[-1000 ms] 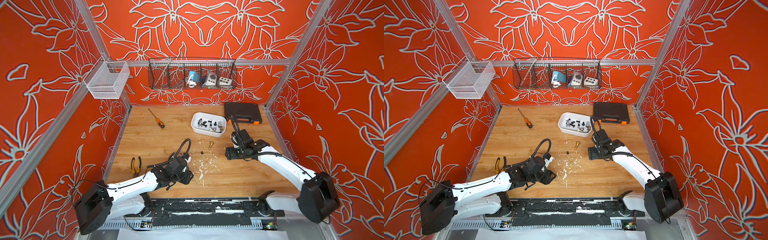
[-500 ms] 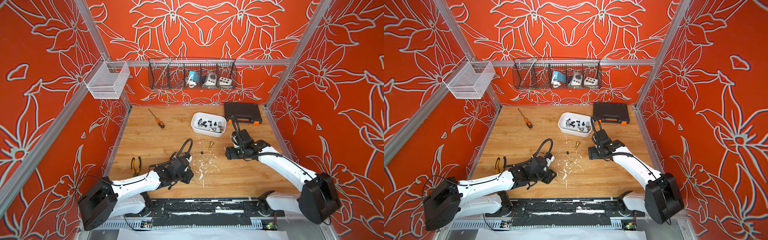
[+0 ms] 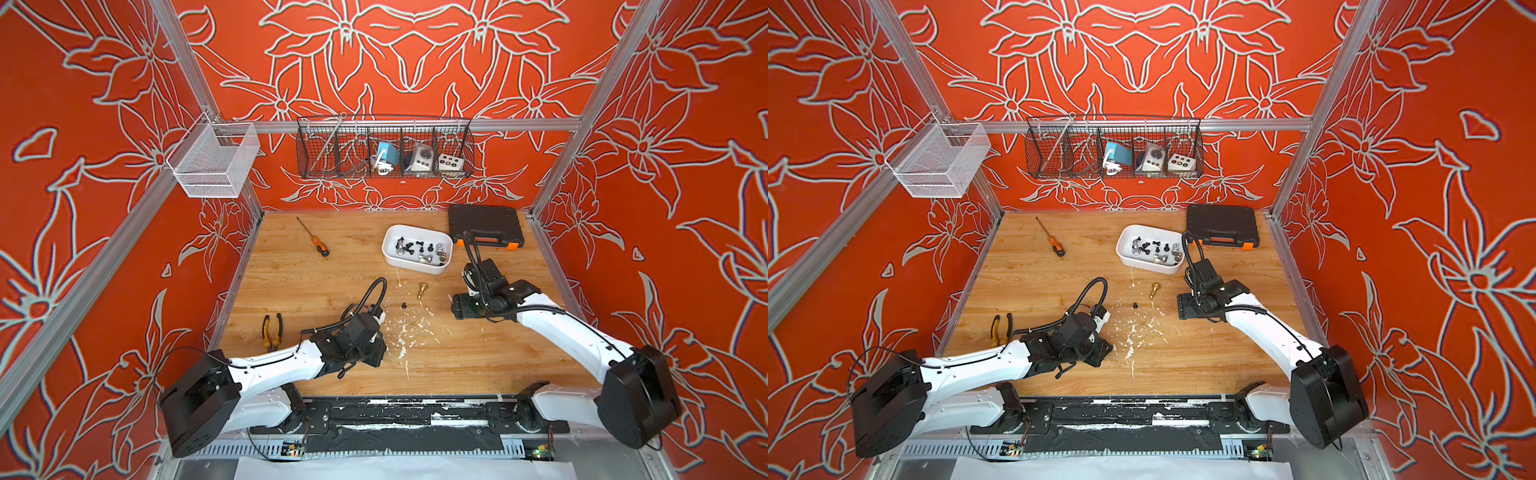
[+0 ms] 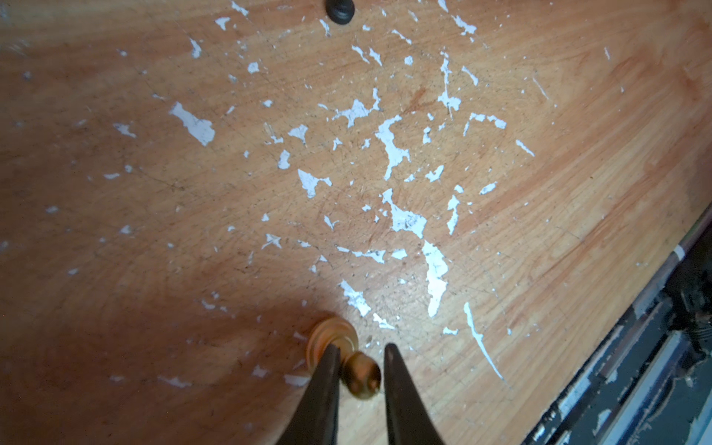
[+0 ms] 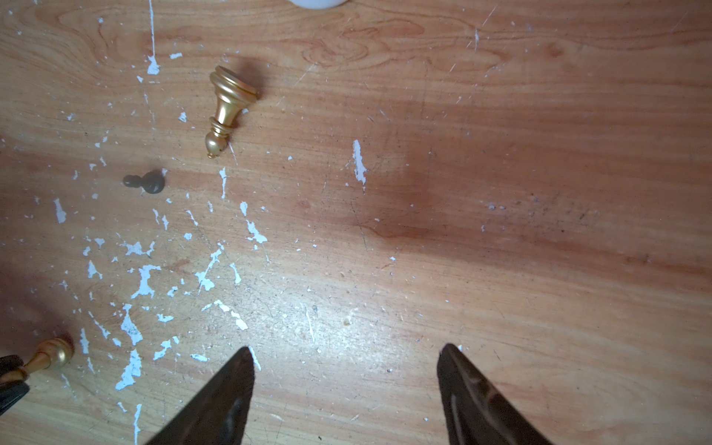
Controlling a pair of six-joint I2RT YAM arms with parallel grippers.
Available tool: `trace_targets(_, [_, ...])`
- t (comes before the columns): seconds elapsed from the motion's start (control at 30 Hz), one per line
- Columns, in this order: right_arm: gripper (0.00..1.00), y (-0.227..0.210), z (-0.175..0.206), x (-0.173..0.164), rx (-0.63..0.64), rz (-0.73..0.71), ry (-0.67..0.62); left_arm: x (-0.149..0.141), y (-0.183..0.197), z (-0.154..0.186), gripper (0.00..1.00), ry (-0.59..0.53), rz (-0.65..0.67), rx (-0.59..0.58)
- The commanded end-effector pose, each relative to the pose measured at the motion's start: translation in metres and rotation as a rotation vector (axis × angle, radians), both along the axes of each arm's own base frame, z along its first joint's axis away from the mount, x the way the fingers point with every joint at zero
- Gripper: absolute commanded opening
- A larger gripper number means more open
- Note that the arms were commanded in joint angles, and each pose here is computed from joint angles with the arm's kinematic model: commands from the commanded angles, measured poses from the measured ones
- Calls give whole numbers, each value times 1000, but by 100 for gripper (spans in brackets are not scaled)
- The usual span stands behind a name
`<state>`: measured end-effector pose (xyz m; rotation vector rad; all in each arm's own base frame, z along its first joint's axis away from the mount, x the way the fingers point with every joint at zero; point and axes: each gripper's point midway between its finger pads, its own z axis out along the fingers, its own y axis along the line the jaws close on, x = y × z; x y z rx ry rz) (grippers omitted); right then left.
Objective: Put the chess pieces into the storage box
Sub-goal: Pick up the chess piece at the center of the board, then place the chess piece in the storage box.
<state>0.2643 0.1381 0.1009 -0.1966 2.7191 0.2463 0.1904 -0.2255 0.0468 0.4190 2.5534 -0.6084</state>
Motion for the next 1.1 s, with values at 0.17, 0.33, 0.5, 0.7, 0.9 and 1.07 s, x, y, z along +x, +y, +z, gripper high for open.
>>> trace_targets(0.17, [76, -6, 0, 1, -8, -30, -6, 7, -6, 10, 16, -44, -7, -7])
trace_targets(0.33, [75, -6, 4, 1, -6, -29, -13, 14, -11, 28, 14, -90, -28, -11])
trace_targets(0.5, [75, -7, 6, 0, -6, -28, -18, 35, -24, 70, 13, -201, -45, -30])
trace_targets(0.7, [74, -8, 6, -3, -3, -36, -18, 78, -39, 114, 13, -326, -7, -101])
trace_targets(0.9, [73, -9, 7, -5, 3, -38, -16, 141, -52, 148, 13, -419, 12, -119])
trace_targets(1.07, [73, -8, 7, -8, 10, -34, -9, 193, -54, 151, 13, -429, 14, -83])
